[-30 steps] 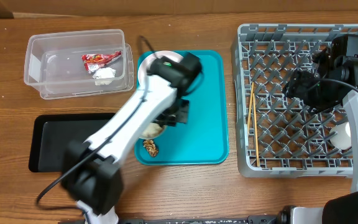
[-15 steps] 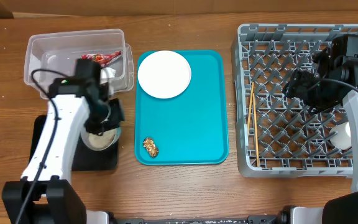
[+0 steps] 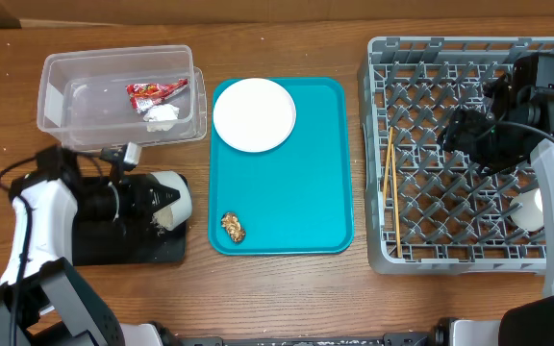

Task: Sort waste into correct bins and load items into the dishwasher
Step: 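Carry the bowl left and tip the rice onto the black tray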

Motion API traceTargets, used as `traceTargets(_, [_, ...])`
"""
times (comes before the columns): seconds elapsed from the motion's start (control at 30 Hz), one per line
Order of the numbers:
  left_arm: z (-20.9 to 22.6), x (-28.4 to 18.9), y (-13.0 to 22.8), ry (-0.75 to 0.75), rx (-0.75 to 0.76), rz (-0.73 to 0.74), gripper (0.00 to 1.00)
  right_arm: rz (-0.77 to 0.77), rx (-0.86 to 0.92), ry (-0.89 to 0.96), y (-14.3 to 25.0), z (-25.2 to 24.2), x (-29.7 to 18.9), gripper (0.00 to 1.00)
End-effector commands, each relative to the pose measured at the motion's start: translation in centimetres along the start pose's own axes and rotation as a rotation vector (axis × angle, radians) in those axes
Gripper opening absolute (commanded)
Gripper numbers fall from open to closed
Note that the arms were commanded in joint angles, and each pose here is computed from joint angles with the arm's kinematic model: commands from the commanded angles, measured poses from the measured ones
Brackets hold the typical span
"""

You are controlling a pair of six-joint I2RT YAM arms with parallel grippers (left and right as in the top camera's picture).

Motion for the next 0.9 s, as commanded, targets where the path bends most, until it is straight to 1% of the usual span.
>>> traceTargets(0.0, [-0.8, -1.2, 0.2, 0.170, 0.109, -0.158, 0.04, -0.023, -0.010, -0.017, -0.2, 0.3, -0.7, 0.74])
traceTargets(0.03, [-0.4, -1.6, 0.6, 0.192, 0.106, -0.198, 0.04, -0.023, -0.010, -0.017, -0.2, 0.3, -0.7, 0.74])
traceTargets(0.17, [0.9, -3.0, 1.2, 0.191, 0.067, -0.282, 0.04, -0.023, -0.010, -0.017, -0.2, 0.3, -0.7, 0.73])
traceTargets(0.53, [2.7, -7.0, 1.1, 0.199, -0.012, -0.490, 0.04, -0.023, -0.010, -0.017, -0.2, 0.3, -0.7, 0.74])
traceTargets(0.63, [2.6, -7.2, 0.9, 0.206, 0.021, -0.515, 0.04, -0.021, -0.010, -0.016, -0.2, 0.3, -0.7, 0.74])
traceTargets(0.7, [3.2, -7.2, 0.7, 0.191, -0.054, -0.495, 0.04, -0.020, -0.010, -0.016, -0.1, 0.3, -0.7, 0.73])
traceTargets(0.73, [2.9, -7.3, 0.6, 0.219, -0.064, -0.509, 0.04, -0.019, -0.010, -0.016, -0.1, 0.3, -0.7, 0.73])
traceTargets(0.8, [2.0, -7.7, 0.4, 0.270, 0.026, -0.566, 0.04, -0.019, -0.009, -0.016, -0.1, 0.3, -0.7, 0.73])
traceTargets(0.83, [2.4, -7.6, 0.2, 0.246, 0.048, -0.562, 0.04, -0.018, -0.009, -0.016, -0.1, 0.3, -0.7, 0.73])
traceTargets(0.87, [2.9, -7.6, 0.1, 0.244, -0.032, -0.544, 0.04, -0.019, -0.009, -0.016, -0.1, 0.3, -0.7, 0.73])
Point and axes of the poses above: each gripper's point midway between its finger pads, its own x axis out along the fingers, its own z axis along the line the jaws close on, y = z × x, the point moved 6 cm from there along -x, back along the fingers, and after that the axes turned 7 degrees about x, right-handed, at the moved point
